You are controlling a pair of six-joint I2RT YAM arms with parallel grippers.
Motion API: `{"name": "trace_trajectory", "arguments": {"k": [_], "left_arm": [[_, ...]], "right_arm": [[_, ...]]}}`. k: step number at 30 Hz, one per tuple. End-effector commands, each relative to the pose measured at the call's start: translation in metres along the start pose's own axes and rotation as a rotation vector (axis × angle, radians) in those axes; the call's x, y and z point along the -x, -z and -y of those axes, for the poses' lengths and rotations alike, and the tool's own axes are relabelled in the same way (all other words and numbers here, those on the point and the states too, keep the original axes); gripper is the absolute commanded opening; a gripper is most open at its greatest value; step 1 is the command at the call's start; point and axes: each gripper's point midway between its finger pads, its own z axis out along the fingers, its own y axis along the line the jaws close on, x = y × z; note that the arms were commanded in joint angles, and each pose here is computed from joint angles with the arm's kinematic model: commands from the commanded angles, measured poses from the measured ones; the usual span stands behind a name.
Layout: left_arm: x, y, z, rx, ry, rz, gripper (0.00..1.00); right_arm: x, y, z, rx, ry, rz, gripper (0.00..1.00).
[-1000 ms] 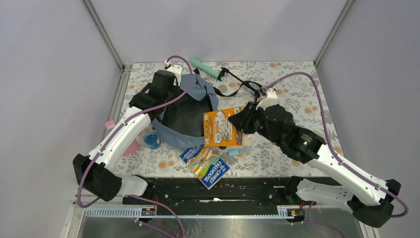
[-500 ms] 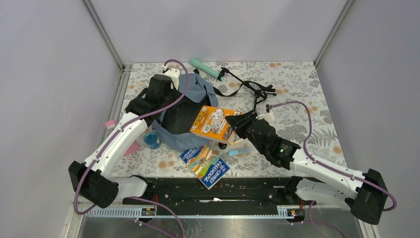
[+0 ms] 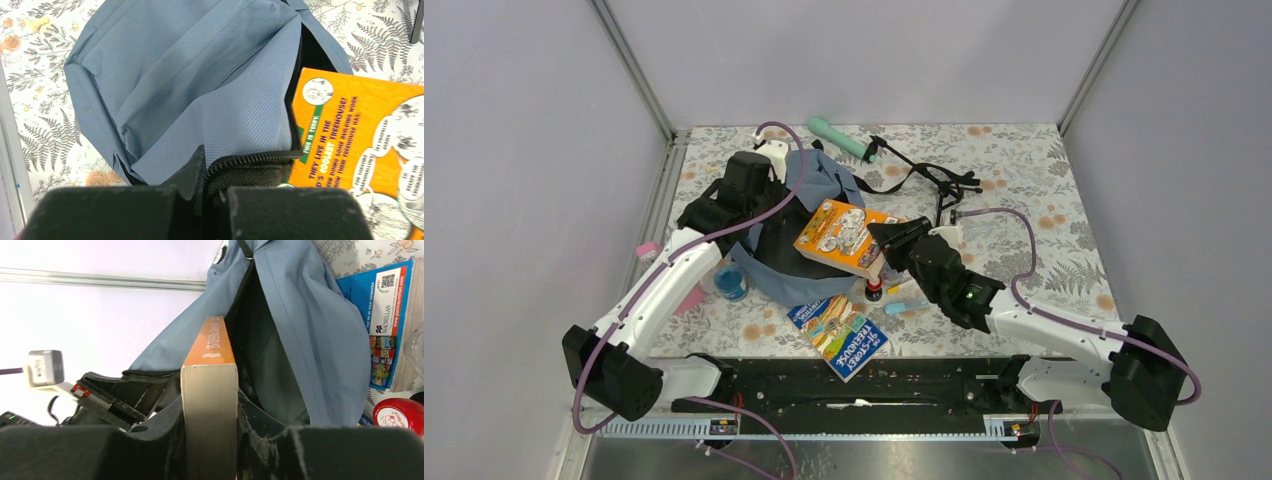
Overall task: Pack the student bag
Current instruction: Place the book in the student bag.
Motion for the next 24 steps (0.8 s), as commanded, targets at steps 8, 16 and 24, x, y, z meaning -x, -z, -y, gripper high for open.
{"name": "trace_trajectory", "arguments": {"k": [8, 16, 24], "left_arm": [[0.025, 0.007, 0.008, -0.044, 0.044, 0.106, 0.0], [0.026, 0.009, 0.01, -0.055, 0.049, 0.112, 0.0], [0.028, 0.013, 0.013, -0.073, 0.057, 0.12, 0.0]], "right_arm": [[-0.042, -0.013, -0.005, -0.007, -0.055, -0.036, 0.0], [-0.031, -0.034, -0.012, 0.026, 0.016, 0.108, 0.0], [-0.025, -0.083, -0.039, 0.094, 0.005, 0.16, 0.0]]}}
